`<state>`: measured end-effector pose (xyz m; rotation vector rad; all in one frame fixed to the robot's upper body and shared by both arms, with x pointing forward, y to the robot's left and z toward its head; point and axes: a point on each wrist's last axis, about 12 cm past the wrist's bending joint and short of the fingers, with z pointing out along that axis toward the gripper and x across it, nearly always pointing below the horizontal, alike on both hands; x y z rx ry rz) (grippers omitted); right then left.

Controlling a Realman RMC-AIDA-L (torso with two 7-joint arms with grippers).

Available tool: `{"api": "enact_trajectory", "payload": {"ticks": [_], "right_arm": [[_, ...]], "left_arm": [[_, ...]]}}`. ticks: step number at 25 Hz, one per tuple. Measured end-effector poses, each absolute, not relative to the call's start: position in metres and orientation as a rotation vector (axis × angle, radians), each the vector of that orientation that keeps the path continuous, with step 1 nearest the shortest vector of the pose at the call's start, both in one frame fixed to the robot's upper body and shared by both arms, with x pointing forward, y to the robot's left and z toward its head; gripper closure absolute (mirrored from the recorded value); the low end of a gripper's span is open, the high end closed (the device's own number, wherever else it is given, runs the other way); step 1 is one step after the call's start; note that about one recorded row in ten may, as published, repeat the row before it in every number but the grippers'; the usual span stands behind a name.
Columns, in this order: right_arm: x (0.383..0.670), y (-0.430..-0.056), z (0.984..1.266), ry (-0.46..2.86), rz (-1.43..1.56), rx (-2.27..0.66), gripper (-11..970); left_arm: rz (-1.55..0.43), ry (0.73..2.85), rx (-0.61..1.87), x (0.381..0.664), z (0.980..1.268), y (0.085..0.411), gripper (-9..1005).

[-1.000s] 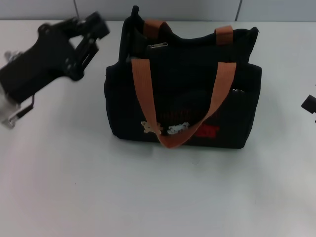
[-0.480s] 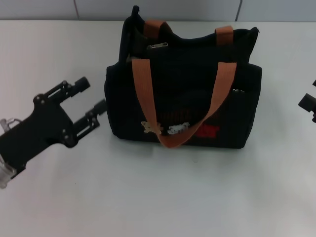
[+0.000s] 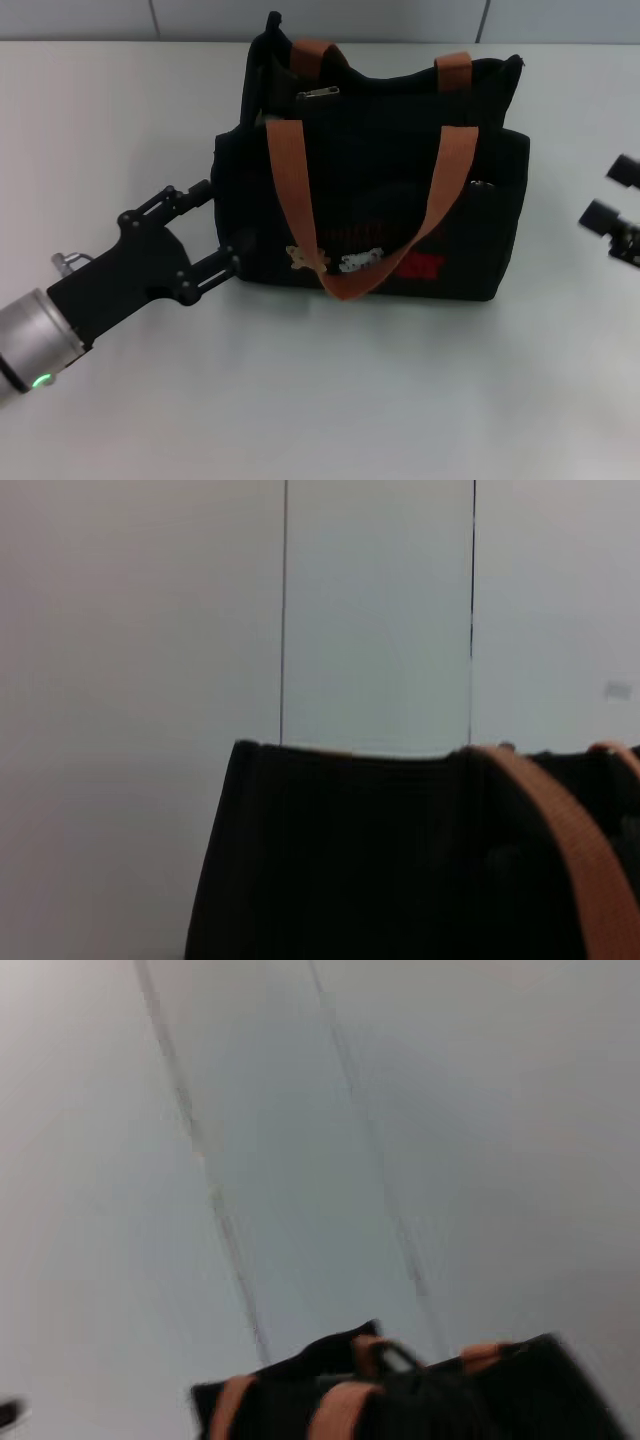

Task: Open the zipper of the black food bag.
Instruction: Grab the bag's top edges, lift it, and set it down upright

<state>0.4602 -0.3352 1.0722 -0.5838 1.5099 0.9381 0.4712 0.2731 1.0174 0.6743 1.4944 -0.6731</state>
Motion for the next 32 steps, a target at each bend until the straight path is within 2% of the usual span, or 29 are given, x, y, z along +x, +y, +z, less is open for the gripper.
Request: {"api": "enact_trajectory", "payload": {"ticks": [5,14,17,22,32], "right_arm": [[0.456,-0.322,1.070,1.503,0.989,-0.770,130],[0.459,-0.317,1.069,1.509,1.009,-0.804,131],[0.459,-0.317,1.069,1.511,1.010,-0.799,131],[0.458,-0.318,1.069,1.513,1.010,-0.794,131],[0.457,-0.318,1.068,1.522,1.017,-0.782,131]], "left_arm": [[-0.679,1.487,0.682,0.476,1.019,0.268,259],[-0.687,1.477,0.682,0.480,1.020,0.263,273],[-0.670,1.462,0.666,0.481,1.021,0.262,451],[-0.670,1.454,0.676,0.482,1.022,0.261,647],[-0.672,1.402,0.685,0.483,1.029,0.261,788]]}}
